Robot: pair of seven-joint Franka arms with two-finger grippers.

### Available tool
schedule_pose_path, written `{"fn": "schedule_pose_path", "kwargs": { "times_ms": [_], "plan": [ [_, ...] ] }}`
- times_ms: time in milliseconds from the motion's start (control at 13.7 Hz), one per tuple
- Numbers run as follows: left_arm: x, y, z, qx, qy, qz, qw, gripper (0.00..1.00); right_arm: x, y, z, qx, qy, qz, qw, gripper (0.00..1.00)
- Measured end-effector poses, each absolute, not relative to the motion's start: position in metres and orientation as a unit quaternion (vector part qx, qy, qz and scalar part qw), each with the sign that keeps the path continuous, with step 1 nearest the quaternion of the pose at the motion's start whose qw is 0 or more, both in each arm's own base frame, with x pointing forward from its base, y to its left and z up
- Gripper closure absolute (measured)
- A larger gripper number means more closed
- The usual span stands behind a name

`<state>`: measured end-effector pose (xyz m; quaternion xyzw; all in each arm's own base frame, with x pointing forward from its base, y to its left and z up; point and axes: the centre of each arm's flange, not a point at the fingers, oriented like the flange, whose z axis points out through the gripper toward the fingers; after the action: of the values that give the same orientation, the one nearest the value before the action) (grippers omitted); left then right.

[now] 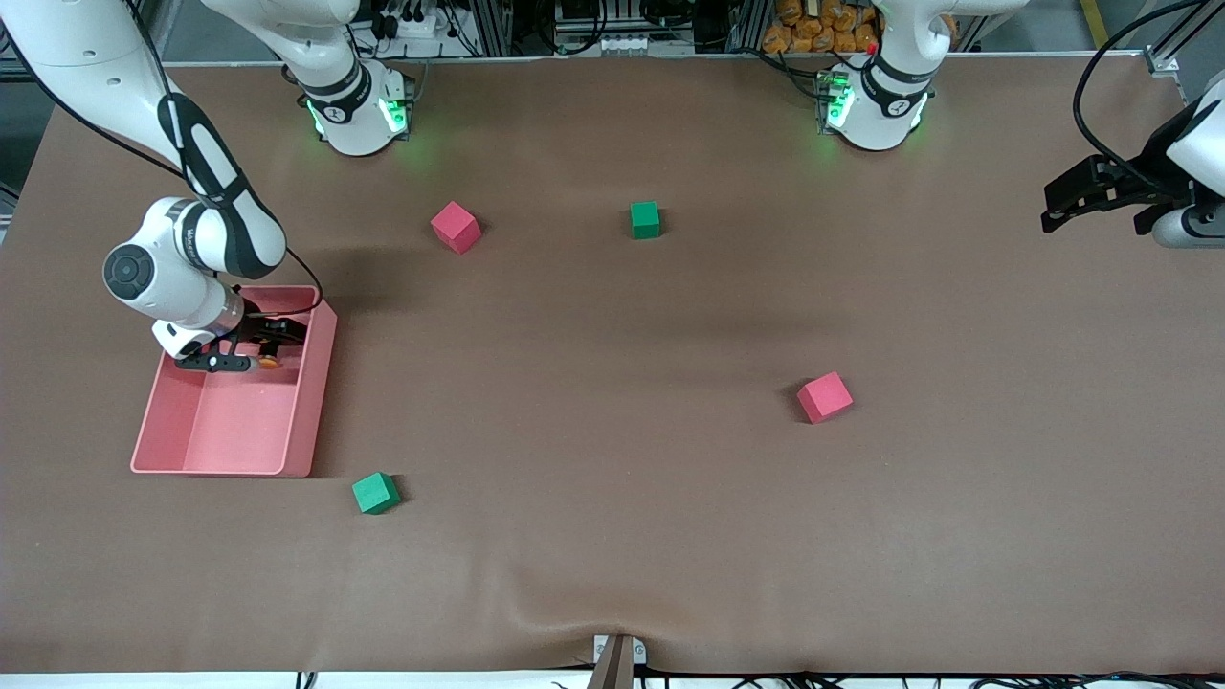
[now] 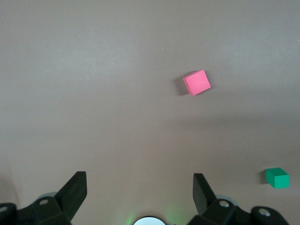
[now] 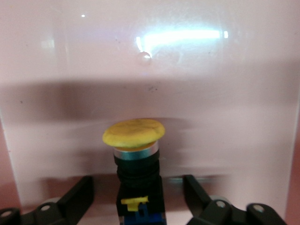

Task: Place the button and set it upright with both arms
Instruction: 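Close the right gripper around the black body of the button, then lift the button out of the tray with the right gripper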

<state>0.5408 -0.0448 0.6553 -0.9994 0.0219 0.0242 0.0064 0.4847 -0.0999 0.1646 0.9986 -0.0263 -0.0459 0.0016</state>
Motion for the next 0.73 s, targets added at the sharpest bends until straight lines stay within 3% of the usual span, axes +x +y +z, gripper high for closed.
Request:
{"fn": "schedule_pose_path", "kwargs": {
  "times_ms": [220,293,732],
  "plan": [
    [0.541,-0.045,0.655,-0.999,0.022,0.024,0.006,0.00,0.485,-0.101,0.164,0.999,-0.027,-0.045,0.002,0.55],
    [0.541,-0.045,0.655,-0.999,0.022,0.024,0.006,0.00,0.485,-0.101,0.165,0.999,-0.027,-0.044,0.002,0.59],
    [0.541,-0.045,0.655,-0.999,0.022,0.024,0.006,0.00,0.499,-0.101,0.204,0.999,-0.026,-0.021,0.004,0.59]
  ]
}}
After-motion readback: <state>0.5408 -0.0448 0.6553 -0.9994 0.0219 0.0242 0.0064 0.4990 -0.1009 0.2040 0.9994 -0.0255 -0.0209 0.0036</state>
